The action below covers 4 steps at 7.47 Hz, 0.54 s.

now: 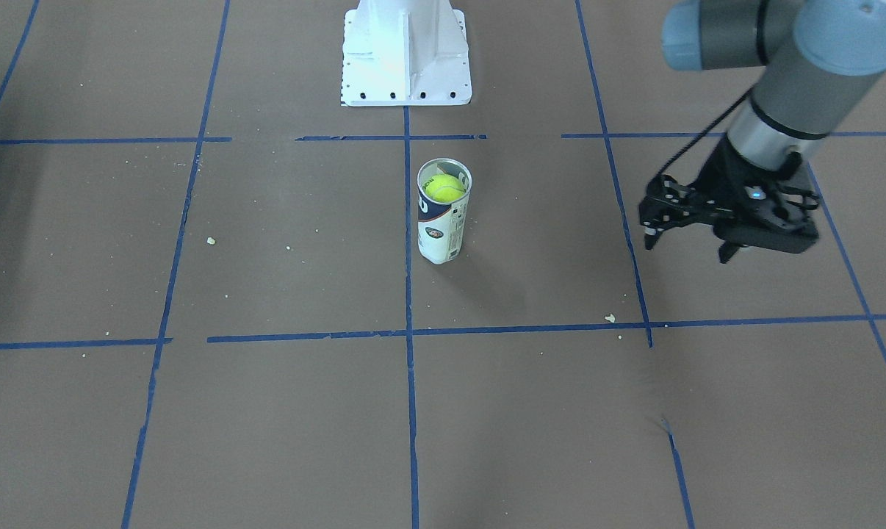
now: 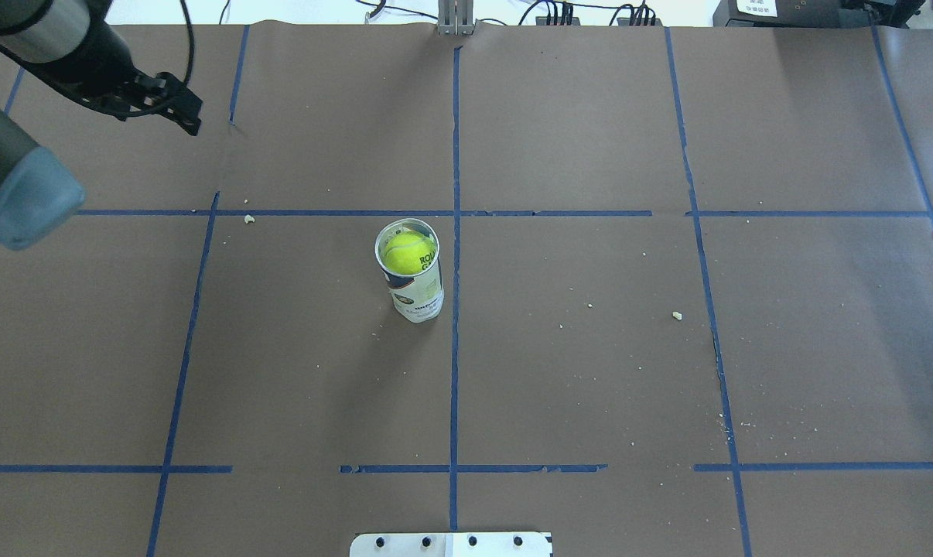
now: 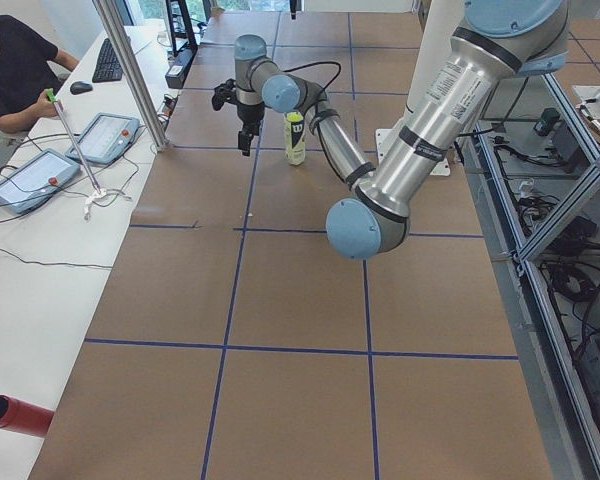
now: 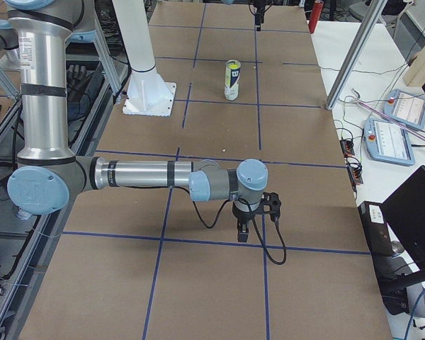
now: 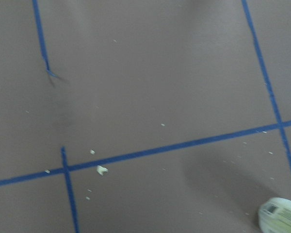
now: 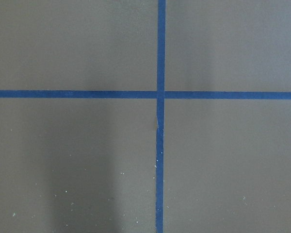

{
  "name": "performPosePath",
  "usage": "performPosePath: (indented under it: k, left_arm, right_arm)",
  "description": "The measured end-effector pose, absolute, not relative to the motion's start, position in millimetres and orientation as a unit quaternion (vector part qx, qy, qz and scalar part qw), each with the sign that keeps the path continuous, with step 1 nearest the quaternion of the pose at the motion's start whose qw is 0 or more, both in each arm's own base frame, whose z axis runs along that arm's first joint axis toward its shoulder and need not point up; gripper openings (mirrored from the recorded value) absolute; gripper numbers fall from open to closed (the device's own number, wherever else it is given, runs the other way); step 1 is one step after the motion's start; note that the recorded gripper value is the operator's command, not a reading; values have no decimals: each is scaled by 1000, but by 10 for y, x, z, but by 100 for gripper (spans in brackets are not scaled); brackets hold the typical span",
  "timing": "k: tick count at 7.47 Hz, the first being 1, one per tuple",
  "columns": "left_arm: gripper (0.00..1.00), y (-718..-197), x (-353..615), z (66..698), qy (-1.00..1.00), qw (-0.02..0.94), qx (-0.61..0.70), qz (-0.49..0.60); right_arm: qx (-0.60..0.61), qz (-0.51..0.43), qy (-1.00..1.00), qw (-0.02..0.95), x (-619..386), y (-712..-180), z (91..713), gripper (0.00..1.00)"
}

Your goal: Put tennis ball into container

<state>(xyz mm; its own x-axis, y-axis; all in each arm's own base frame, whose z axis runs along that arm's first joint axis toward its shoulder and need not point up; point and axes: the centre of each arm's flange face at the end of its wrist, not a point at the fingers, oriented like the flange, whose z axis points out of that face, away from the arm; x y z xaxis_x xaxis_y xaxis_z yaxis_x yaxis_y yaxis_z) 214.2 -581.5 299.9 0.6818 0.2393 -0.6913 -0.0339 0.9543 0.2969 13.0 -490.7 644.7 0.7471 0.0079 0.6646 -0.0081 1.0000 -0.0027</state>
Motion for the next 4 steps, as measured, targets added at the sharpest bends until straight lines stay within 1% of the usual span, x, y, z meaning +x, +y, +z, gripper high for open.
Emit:
performPosePath:
  k: [2, 4]
  left_arm:
    - [100, -6056, 1088, 4063, 364, 917, 132, 97]
    - [100, -5794, 263, 5236, 336, 927, 106, 130]
  right_arm:
    - [0, 4, -356, 935, 128, -4906, 6447, 100]
    - [0, 4, -356, 935, 129, -4907, 6446, 100]
